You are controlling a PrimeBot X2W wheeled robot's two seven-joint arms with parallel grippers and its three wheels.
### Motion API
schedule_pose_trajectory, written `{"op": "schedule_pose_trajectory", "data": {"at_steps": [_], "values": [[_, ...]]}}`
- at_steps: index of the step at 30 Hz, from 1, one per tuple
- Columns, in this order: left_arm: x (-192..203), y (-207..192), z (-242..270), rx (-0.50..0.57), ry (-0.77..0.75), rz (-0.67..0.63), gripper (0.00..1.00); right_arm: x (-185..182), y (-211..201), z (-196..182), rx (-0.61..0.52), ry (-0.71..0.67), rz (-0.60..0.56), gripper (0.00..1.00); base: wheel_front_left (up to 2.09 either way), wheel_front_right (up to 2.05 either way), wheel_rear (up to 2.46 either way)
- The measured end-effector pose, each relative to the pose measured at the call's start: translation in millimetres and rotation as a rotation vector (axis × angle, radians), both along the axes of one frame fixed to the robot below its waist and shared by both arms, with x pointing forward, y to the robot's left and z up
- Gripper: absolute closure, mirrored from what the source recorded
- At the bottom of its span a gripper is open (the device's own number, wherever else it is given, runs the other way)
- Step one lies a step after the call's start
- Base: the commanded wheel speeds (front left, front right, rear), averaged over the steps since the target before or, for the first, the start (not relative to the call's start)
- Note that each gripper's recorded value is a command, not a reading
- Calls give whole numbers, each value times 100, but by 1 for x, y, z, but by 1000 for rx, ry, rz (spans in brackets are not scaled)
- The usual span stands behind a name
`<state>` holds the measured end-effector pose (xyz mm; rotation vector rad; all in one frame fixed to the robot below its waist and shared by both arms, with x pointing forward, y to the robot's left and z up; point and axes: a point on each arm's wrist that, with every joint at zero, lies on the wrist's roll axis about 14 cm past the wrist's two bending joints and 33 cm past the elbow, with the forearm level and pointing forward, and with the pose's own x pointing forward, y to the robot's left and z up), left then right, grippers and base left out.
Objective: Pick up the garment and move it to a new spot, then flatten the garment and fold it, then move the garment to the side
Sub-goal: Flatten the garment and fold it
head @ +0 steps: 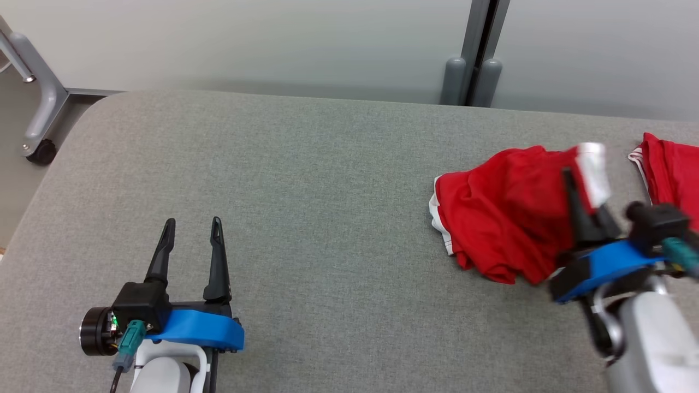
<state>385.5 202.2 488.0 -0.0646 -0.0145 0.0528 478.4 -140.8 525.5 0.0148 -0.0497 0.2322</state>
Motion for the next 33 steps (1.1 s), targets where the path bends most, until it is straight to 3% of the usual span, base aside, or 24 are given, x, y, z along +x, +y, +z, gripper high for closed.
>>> {"op": "schedule_pose_trajectory", "data": {"at_steps": [9, 17, 19, 20, 26, 33], "values": [[-2, 5, -2, -8, 6, 19, 0, -48, 141, -25, -46, 83, 410, 100, 0, 0, 0], [-8, 14, -7, -18, 22, 53, 0, -121, 212, -89, -97, 262, 684, 100, 0, 0, 0], [-9, 15, -7, -19, 23, 59, 0, -132, 217, -101, -108, 301, 710, 50, 0, 0, 0], [-9, 16, -7, -19, 23, 62, 0, -136, 218, -106, -107, 313, 716, 0, 0, 0, 0], [-7, 14, -8, -25, 23, 59, 0, -137, 222, -99, -66, 284, 717, 0, 0, 0, 0], [-4, 10, -6, -24, 16, 47, 0, -100, 208, -52, -30, 132, 645, 0, 0, 0, 0]]}}
